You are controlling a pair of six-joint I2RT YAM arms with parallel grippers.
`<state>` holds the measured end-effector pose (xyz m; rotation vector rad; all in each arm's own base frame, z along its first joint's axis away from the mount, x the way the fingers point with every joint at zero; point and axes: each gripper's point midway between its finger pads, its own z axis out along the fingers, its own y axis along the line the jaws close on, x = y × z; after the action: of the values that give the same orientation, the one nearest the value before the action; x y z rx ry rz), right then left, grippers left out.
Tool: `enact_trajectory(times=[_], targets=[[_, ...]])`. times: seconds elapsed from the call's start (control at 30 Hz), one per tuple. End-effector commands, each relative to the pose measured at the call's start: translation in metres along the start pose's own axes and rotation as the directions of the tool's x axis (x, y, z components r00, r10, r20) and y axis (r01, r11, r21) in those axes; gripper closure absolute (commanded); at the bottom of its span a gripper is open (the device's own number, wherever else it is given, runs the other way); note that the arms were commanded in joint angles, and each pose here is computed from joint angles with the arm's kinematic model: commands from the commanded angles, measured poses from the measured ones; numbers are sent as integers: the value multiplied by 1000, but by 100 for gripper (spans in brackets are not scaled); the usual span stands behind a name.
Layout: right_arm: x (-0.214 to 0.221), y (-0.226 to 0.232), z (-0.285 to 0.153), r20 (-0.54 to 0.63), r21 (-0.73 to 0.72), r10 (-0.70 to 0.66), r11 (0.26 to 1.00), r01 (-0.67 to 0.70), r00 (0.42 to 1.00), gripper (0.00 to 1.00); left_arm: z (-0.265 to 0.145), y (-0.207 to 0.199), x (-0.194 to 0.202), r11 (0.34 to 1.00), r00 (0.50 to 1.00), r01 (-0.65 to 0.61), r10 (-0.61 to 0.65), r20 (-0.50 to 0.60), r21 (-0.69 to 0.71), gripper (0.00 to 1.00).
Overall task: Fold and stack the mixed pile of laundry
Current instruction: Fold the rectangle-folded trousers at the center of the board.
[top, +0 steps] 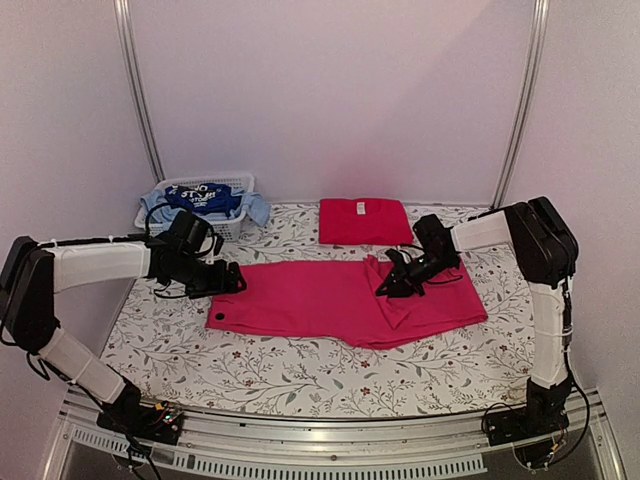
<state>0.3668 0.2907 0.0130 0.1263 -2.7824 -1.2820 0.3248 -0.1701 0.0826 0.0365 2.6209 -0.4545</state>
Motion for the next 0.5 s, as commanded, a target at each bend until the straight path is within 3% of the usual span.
enact_trajectory(times=[0.0,0.13,0.27,0.37,0.47], targets=[[56,-92,-19,-14,164,202,967,-197,979,100,-7,16,-11,990,989,130,-134,59,61,12],[79,-127,-50,35,194,257,946,-259,966,100,3,31,-9,972,974,216,-220,44,93,12],[74,-130,-68,64,171,248,952,-255,967,100,25,10,-7,955,976,215,-212,-37,202,18],[53,-111,-82,101,150,203,965,-217,974,100,34,-16,-1,930,979,204,-191,-73,305,24],[26,-62,-105,158,25,148,988,-154,976,100,39,-30,3,900,977,215,-197,-88,379,33]])
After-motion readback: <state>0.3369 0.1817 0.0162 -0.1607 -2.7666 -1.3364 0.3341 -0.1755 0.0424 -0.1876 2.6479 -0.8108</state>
